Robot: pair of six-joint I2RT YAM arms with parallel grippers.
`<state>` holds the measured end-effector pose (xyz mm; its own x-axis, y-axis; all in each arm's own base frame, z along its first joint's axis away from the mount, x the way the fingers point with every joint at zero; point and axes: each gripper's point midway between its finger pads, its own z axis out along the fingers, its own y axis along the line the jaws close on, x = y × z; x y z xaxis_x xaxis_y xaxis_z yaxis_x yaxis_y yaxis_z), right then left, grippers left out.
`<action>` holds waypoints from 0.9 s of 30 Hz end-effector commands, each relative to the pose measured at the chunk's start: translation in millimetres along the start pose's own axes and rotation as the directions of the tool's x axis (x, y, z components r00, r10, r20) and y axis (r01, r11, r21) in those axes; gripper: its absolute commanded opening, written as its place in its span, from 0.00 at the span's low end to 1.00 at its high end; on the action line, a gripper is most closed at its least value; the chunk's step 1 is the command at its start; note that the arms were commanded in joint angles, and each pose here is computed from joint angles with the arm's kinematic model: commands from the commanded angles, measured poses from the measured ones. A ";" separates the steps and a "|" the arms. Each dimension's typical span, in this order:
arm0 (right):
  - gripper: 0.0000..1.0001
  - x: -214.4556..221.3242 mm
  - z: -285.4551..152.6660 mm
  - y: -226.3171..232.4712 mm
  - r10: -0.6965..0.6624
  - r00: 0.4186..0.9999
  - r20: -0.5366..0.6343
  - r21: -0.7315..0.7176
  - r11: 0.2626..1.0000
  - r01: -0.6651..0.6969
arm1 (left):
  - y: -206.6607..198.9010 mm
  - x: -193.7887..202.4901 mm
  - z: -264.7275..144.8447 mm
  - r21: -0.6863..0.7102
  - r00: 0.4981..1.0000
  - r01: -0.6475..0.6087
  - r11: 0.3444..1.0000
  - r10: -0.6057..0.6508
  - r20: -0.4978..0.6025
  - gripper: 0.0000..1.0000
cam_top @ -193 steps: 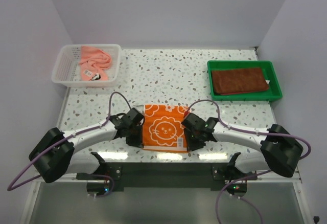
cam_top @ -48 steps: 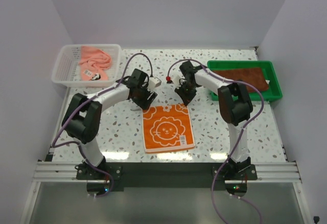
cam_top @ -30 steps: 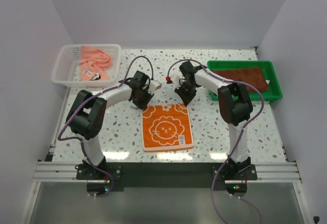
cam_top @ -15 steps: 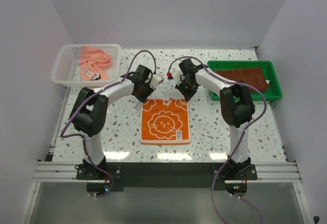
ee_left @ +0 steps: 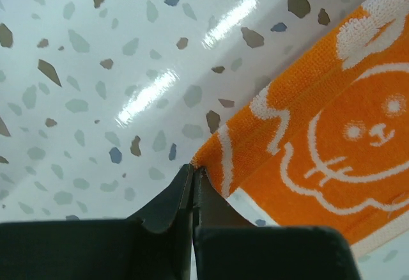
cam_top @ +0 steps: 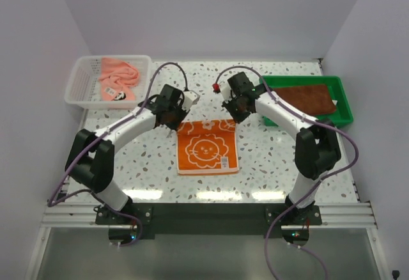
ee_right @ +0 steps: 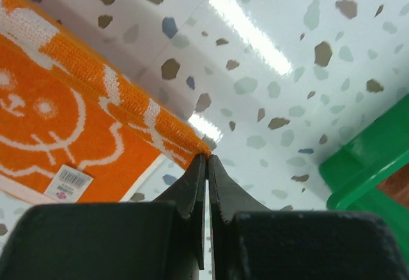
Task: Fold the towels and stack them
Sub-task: Fold the towel
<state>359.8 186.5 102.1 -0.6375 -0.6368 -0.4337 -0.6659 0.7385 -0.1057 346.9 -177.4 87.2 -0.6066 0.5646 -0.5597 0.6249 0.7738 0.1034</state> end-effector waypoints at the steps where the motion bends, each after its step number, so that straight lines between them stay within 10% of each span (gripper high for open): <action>1: 0.00 24.5 -26.0 -2.3 0.102 0.994 -0.047 0.089 0.991 -0.098 | -9.1 22.0 -16.9 -0.047 0.996 0.073 0.996 -0.075 -0.056 0.00; 27: 0.00 115.3 -32.0 86.5 0.260 0.943 -0.207 -0.012 0.963 -0.268 | -92.3 109.0 -54.8 0.030 0.890 0.379 0.925 -0.356 -0.285 0.00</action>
<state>221.5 177.6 62.0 -0.8481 -0.4713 -0.2419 -0.4939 0.8686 0.0393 213.9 -190.3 69.3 -0.8644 0.3299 -0.3794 0.4171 0.8918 -0.1749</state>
